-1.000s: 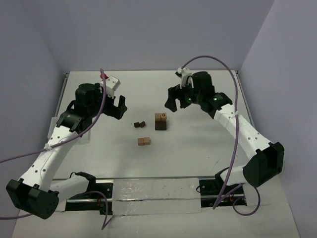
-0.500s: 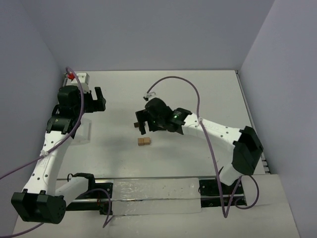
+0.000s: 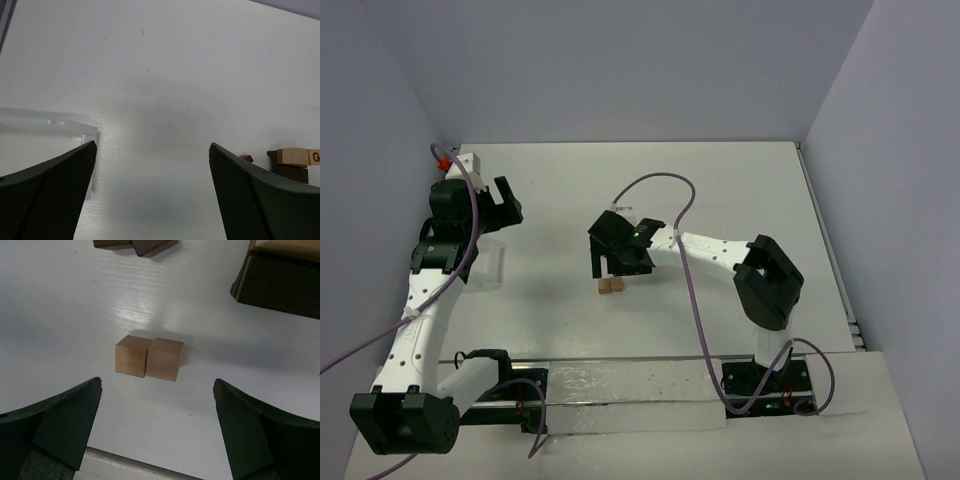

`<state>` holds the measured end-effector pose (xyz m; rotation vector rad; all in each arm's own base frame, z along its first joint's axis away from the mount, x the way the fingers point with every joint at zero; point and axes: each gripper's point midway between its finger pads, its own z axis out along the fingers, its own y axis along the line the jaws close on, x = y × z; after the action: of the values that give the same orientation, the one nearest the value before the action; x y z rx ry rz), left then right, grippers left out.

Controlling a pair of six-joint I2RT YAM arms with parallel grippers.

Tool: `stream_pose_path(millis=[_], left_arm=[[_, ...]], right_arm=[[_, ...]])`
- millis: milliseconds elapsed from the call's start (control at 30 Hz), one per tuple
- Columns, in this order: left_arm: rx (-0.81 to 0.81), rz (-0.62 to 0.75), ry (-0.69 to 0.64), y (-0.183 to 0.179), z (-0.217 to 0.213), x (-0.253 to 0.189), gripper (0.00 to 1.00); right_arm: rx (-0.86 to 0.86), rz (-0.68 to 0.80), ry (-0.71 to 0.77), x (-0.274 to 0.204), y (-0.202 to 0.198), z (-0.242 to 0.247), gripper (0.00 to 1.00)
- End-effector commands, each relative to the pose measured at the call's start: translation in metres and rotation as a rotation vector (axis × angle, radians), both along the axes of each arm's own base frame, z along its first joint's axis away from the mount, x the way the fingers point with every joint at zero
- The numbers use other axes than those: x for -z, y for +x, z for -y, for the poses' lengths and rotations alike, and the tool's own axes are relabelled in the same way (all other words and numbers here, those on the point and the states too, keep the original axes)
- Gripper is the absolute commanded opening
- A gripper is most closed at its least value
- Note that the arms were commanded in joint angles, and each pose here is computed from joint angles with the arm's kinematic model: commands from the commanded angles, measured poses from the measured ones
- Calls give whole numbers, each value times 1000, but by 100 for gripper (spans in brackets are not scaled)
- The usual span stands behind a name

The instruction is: Build the wood block tower

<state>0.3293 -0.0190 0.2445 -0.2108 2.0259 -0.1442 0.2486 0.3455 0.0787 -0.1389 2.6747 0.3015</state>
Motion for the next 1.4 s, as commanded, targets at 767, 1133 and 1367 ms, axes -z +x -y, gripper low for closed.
stream_pose_path(millis=[767, 1133, 1367], left_arm=[[13, -1, -43, 10, 1, 10, 99], [15, -10, -47, 14, 1, 13, 99], [9, -8, -44, 15, -1, 13, 99]], right_arm=[[48, -17, -118, 37, 7, -21, 99], [62, -35, -132, 46, 7, -16, 86], [65, -42, -97, 37, 1, -14, 54]])
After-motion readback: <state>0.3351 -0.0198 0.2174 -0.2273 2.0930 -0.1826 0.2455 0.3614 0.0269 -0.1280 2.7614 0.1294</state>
